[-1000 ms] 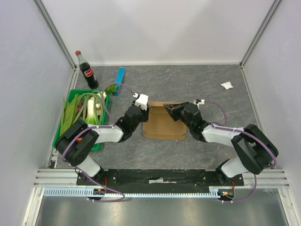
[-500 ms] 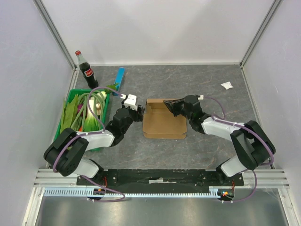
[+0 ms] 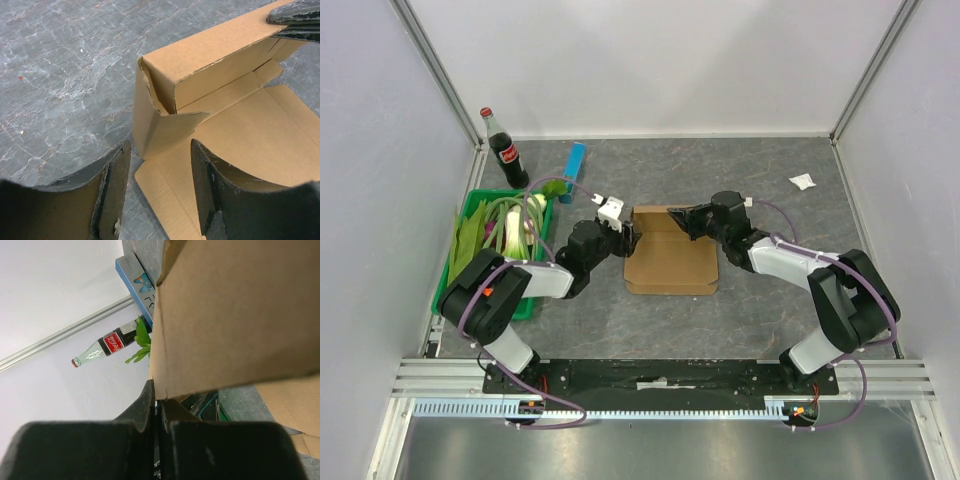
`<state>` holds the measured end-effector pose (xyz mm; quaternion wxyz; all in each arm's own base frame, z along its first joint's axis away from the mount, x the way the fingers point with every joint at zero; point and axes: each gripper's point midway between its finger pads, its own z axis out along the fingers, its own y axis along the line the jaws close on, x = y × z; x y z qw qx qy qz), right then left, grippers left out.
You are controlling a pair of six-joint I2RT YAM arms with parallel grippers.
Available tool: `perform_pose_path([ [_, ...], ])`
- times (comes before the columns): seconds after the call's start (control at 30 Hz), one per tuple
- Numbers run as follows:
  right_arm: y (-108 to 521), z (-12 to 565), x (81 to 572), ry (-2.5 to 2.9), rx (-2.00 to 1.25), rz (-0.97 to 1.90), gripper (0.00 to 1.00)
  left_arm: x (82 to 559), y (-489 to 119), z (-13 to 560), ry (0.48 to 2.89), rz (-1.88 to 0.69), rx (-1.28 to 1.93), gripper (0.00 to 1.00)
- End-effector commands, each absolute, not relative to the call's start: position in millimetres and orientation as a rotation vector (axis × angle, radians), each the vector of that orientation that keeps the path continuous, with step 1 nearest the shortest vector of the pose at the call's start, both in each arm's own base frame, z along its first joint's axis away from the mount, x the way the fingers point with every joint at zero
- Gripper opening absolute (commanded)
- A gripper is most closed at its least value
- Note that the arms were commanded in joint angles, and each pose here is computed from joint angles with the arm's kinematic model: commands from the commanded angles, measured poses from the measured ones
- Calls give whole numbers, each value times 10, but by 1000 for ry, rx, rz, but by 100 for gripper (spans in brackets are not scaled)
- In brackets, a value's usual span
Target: Fold the paper box
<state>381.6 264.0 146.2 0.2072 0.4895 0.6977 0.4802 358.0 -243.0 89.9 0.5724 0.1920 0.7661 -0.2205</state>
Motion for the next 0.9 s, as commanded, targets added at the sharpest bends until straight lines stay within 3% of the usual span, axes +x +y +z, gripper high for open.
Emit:
perform_pose_path([
  [0.0,2587,1121,3729,2041,1452,1223,0,3764,-2526,1142,1680,-513,466,55],
  [0.07,2601,1117,3733,2043,1453,1230,0,3842,-2548,1167,1699,-505,458,43],
  [0.17,2603,1110,3742,2041,1455,1230,0,3878,-2552,1208,1689,-487,465,41],
  [0.43,2620,1128,3762,2036,1456,1242,0,4065,-2489,1057,1815,-408,386,55],
  [0.5,2625,1131,3766,2035,1456,1245,0,4107,-2458,1013,1842,-377,354,55],
  [0.7,2645,1154,3789,2031,1453,1252,0,4206,-2409,956,1897,-269,307,36],
  [0.87,2676,1157,3792,2033,1467,1265,0,4255,-2377,899,1953,-136,137,12],
])
